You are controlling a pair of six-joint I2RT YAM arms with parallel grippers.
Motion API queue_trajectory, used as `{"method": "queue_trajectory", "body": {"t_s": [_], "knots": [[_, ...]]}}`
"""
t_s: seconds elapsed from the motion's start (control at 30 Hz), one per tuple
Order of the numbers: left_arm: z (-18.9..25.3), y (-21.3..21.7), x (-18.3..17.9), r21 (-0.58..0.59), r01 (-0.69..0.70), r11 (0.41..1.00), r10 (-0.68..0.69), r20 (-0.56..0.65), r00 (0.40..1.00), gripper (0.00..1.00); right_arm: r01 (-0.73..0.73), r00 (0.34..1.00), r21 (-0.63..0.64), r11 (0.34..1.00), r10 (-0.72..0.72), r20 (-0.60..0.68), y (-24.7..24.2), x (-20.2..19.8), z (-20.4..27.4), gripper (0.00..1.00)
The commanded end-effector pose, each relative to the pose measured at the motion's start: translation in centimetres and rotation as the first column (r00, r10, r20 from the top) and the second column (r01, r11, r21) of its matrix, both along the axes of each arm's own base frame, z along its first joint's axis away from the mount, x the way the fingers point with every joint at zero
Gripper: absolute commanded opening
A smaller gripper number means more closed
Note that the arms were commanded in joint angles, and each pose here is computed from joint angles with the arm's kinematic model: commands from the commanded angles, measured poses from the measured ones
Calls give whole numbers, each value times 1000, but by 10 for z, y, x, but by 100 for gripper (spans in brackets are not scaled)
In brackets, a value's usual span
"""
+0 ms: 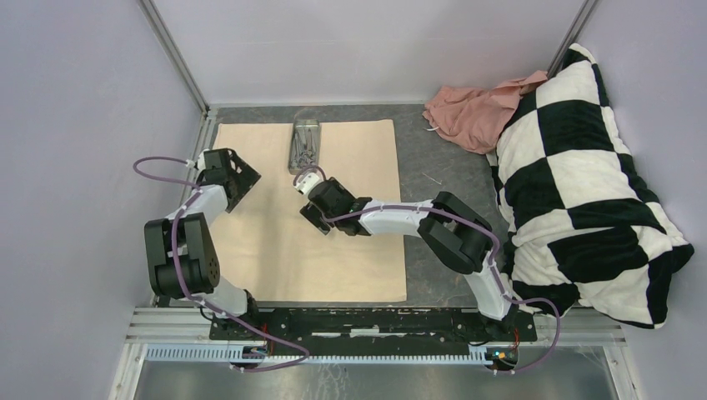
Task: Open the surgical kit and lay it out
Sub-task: Smooth out the surgical kit at the center of the board.
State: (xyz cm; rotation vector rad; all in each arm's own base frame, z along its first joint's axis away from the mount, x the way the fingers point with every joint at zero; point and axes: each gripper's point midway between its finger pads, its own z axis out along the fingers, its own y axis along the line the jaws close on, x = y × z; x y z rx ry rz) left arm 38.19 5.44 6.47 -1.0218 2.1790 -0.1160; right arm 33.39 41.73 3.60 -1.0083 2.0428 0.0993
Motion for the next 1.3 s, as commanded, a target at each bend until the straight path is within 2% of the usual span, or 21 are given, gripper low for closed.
{"method": "queue_trajectory", "body": {"t_s": [0.0,0.17,0.33,0.6,0.7,0.8,1.0,1.27], "knots": [[-13,30,-3,43,-82,996,84,-28,996,100,47,999,-66,997,-46,9,-22,-22,-2,87],[-31,44,-20,8,-167,986,167,-90,982,100,101,995,-112,989,-102,-4,-55,-42,-17,87],[-20,49,-24,41,-175,984,178,-77,981,100,131,991,-103,986,-129,21,-76,-48,-4,92],[32,23,-6,158,-18,987,14,29,999,100,103,995,26,994,-103,-16,-61,-48,34,94],[33,10,-9,149,4,989,-11,42,999,100,100,995,41,994,-99,-23,-62,-48,35,95],[24,7,-6,115,8,993,-13,35,999,100,108,993,4,994,-108,-41,-69,-47,22,95],[-9,23,-9,78,-36,996,40,-52,998,100,151,986,-126,980,-158,-45,-100,-52,0,94],[-41,60,-34,56,-185,981,191,-155,969,100,173,975,-201,964,-197,-105,-147,-84,-22,94]]}}
